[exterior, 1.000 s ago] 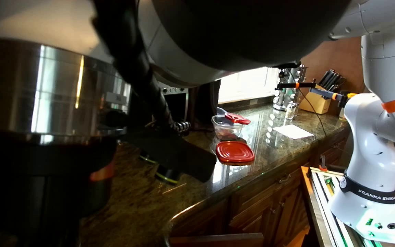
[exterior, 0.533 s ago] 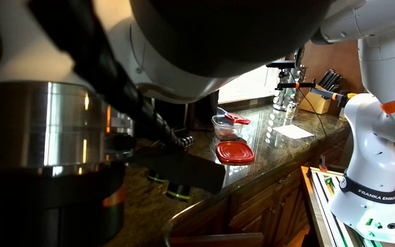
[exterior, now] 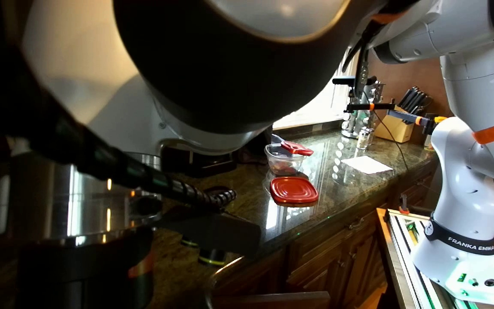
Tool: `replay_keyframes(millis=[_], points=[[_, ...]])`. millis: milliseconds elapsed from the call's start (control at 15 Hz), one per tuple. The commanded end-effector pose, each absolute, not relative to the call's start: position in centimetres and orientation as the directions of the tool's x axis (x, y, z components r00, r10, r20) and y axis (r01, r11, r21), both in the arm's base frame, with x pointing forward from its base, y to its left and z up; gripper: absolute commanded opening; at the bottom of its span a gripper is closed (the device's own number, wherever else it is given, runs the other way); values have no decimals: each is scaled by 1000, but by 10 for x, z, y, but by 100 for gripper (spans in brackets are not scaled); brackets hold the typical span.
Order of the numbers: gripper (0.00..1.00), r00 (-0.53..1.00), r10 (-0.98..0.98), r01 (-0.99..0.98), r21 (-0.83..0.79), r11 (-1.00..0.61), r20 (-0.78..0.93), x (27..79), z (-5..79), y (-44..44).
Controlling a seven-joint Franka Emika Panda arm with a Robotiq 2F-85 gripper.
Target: Move the toaster to the right
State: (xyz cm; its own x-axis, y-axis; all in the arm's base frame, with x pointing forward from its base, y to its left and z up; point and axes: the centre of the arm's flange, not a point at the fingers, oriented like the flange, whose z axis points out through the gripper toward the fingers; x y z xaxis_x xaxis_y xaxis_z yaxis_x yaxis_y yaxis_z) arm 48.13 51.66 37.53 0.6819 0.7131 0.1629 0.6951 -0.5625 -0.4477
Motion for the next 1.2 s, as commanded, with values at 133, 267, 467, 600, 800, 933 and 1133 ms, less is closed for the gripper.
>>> replay_keyframes(millis=[133,267,467,600,800,933,1133], points=[[74,672,724,698,-459,-549,155,477,373,525],[63,674,720,702,-450,-553,167,479,377,523],[44,679,712,702,-442,-559,177,484,380,519],[41,680,709,703,-442,-557,187,486,381,516],[32,689,694,701,-435,-565,210,490,393,506],[31,693,684,703,-421,-573,228,490,405,499],[29,704,660,702,-397,-591,262,491,422,488]])
